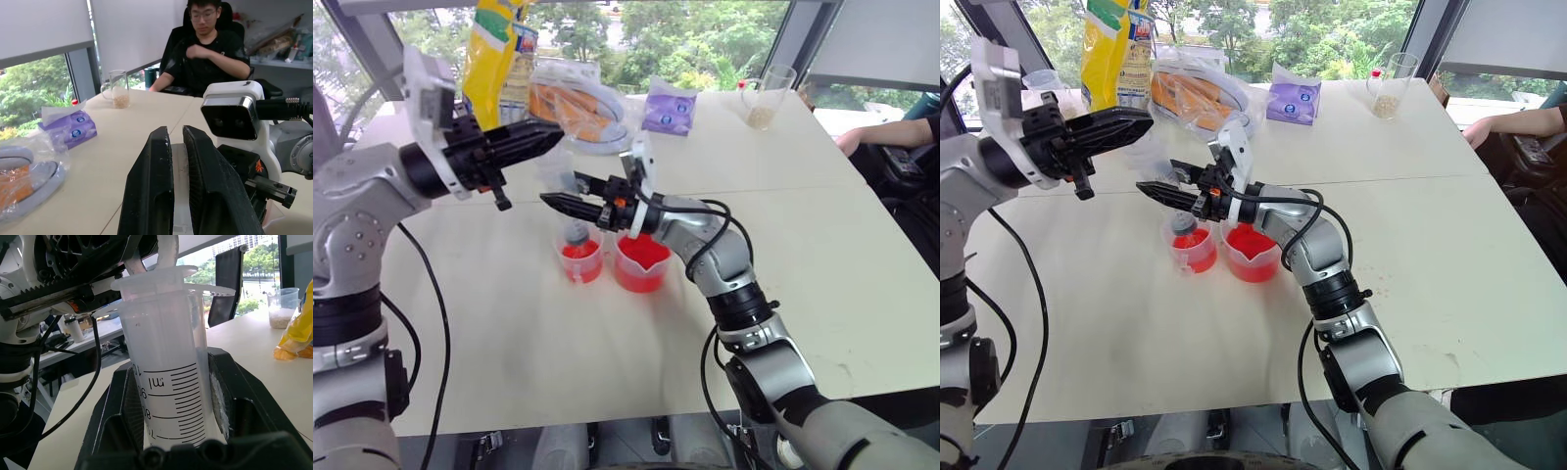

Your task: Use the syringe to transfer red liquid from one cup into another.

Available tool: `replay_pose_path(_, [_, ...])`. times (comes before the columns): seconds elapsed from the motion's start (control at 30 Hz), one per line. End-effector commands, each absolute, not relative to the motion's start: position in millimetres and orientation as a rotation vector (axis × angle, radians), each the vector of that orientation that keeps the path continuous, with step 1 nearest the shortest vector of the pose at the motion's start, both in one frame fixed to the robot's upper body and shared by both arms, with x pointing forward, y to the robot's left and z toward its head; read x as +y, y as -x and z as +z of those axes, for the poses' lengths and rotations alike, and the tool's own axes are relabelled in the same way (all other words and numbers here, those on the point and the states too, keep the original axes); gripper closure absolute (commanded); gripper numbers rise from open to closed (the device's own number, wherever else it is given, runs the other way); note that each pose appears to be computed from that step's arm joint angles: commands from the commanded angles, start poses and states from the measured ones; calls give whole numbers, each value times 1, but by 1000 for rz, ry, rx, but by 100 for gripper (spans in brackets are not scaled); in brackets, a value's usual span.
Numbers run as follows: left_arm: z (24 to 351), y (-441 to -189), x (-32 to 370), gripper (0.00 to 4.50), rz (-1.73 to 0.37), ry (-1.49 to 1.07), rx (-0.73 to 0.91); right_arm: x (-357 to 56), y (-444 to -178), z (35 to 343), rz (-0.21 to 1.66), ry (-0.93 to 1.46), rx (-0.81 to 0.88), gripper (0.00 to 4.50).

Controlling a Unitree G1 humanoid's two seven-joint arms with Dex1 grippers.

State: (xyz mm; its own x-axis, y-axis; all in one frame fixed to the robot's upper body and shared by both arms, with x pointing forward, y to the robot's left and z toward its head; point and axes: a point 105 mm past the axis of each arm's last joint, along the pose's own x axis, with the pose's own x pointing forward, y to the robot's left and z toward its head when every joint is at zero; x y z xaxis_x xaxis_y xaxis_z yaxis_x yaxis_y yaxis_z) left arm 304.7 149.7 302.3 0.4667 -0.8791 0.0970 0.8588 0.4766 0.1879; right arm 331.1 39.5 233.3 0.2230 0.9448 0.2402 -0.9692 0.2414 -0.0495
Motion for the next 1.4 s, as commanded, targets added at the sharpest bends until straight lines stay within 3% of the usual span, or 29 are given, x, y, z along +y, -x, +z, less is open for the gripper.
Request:
replay_pose_path(0.03, [297,-304,146,279,-1094,-106,-145,31,-321,284,1313,-151,-444,303])
replay_pose_path(0.2, [319,-305,167,11,-1023,-79,-218,31,-320,276,1319,-153,-411,303])
replay_pose_path(0.37, [334,-298,188,4,-993,-47,-257,31,-321,273,1305,-159,-389,303])
replay_pose_path(0.63, [310,-288,184,4,-1026,-88,-178,8,-333,298,1217,-187,-388,303])
replay_pose_path(0.8, [287,-282,172,4,-1077,-94,-137,-63,-373,342,926,-191,-267,303])
replay_pose_path(0.9, [282,-280,168,4,-1089,-91,-130,-106,-393,340,743,-160,-107,303])
replay_pose_path(1.1, [277,-277,164,4,-1099,-78,-129,-163,-399,279,529,-62,305,303])
replay_pose_path(1.4, [271,-275,158,4,-1113,-69,-120,-203,-386,178,321,-69,715,303])
